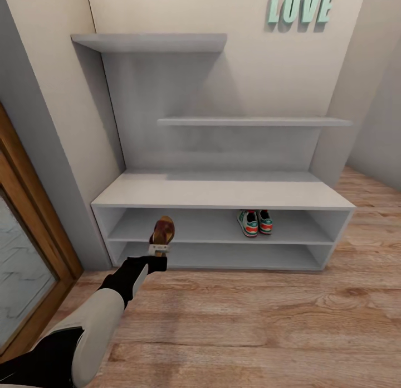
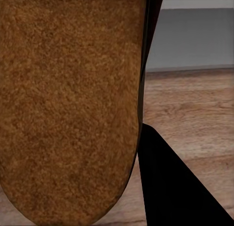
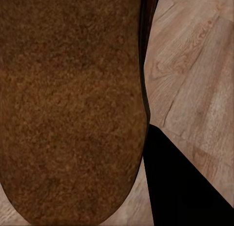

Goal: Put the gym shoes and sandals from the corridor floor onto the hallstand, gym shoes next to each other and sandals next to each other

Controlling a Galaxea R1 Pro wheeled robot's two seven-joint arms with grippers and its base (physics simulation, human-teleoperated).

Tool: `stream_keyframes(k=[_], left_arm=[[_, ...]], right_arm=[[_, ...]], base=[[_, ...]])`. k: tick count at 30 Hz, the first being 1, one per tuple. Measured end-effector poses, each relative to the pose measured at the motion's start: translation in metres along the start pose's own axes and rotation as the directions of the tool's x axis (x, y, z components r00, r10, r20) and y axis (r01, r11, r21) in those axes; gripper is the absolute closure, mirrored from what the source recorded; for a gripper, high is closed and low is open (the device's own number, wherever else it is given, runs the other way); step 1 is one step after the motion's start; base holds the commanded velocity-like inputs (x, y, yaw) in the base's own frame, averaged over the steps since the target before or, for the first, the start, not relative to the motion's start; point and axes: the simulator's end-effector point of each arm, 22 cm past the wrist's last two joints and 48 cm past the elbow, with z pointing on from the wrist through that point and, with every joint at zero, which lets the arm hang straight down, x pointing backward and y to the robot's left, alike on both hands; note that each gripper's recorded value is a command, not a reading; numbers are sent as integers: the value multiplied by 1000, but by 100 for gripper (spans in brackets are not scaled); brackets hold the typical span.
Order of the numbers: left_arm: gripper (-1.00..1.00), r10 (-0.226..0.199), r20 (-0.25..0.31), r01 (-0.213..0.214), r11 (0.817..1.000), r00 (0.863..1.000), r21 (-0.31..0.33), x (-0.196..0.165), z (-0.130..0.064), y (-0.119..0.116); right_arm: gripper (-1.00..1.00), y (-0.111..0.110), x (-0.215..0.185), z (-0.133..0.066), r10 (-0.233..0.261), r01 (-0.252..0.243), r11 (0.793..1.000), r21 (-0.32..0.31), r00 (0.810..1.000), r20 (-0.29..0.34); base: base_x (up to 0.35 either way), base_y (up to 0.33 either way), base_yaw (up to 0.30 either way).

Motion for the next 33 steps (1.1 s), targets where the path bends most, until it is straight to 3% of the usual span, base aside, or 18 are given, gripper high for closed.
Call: stream_keyframes(k=[16, 26, 33], left_arm=[[100, -2, -5, 2, 1000, 1000, -1, 27, 15, 3], [100, -9, -63, 9, 1000, 998, -2, 60, 38, 6], [100, -7, -69, 7, 1000, 998, -2, 64, 40, 7]], right_arm=[[100, -2, 25, 10, 3, -3, 1000, 5, 1000, 2], [100, -4, 40, 14, -43, 44, 999, 21, 999, -23], [100, -4, 41, 14, -48, 49, 999, 22, 999, -25]], base=[[0, 0, 0], [0, 0, 0], [0, 0, 0]])
